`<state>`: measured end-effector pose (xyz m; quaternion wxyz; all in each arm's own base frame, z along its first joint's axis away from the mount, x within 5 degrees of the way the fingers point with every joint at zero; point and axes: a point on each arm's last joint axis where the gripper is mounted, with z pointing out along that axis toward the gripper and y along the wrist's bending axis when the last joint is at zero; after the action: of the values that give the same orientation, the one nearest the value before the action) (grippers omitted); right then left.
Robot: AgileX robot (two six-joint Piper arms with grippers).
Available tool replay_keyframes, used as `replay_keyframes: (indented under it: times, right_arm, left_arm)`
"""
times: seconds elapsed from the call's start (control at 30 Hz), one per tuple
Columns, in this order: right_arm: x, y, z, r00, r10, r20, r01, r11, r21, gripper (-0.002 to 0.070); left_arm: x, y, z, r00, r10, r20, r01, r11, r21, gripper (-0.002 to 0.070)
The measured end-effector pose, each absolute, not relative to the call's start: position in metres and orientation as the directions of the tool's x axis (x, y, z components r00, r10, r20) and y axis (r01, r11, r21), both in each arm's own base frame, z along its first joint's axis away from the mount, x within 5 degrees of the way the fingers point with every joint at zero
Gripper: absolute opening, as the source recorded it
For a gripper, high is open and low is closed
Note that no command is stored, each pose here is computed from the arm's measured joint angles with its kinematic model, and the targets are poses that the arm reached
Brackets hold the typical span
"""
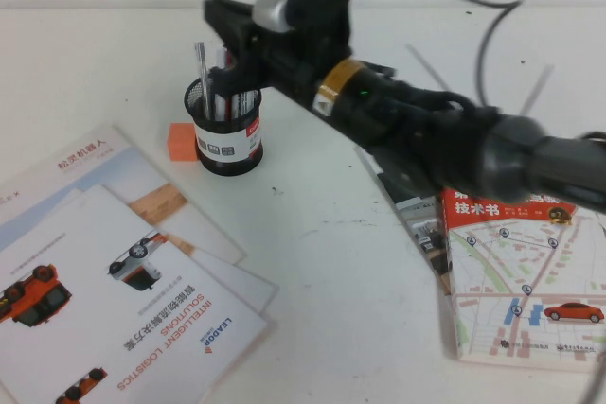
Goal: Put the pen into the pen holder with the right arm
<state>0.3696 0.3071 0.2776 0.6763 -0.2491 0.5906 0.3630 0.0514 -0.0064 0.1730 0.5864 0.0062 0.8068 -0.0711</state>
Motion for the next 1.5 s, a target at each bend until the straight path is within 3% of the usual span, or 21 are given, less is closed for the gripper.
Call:
replay_keyframes:
  times: [0.2, 0.57, 0.77, 1.03, 1.33, 1.5]
  right_arm:
    - [0.306, 0.251, 0.295, 0.118, 0.023, -0.993, -0.683, 0.727, -0.064, -0.0017]
    - [0.206, 0.169, 0.315, 0.092, -0.149, -0.984, -0.656, 0.735, -0.173, -0.0019]
    - [0.192, 0.145, 0.294, -0.102, -0.179, -0.979, -0.613, 0.786, -0.08, -0.0019]
    - [0.194, 0.106, 0.265, -0.027, -0.188, -0.982, -0.485, 0.861, -0.151, -0.0019]
    - [0.151, 0.053, 0.25, -0.252, -0.176, -0.952, -0.348, 0.934, -0.081, -0.0019]
    - [0.12, 0.023, 0.246, -0.244, -0.136, -0.96, -0.21, 0.974, -0.084, -0.0019]
  left_arm:
    - [0.051, -0.006, 0.173, -0.312, -0.073, -0.947, 0.093, 0.99, -0.107, -0.0003]
    - [0.051, -0.006, 0.173, -0.312, -0.073, -0.947, 0.093, 0.99, -0.107, -0.0002]
    - [0.051, -0.006, 0.173, -0.312, -0.073, -0.947, 0.093, 0.99, -0.107, -0.0002]
    - [0.051, -0.006, 0.173, -0.312, -0.073, -0.947, 0.093, 0.99, -0.107, -0.0002]
    - [0.051, -0.006, 0.173, -0.312, -0.073, -0.947, 0.093, 0.99, -0.107, -0.0002]
    - [0.051, -0.006, 0.173, -0.312, -0.073, -0.947, 0.093, 0.99, -0.107, -0.0002]
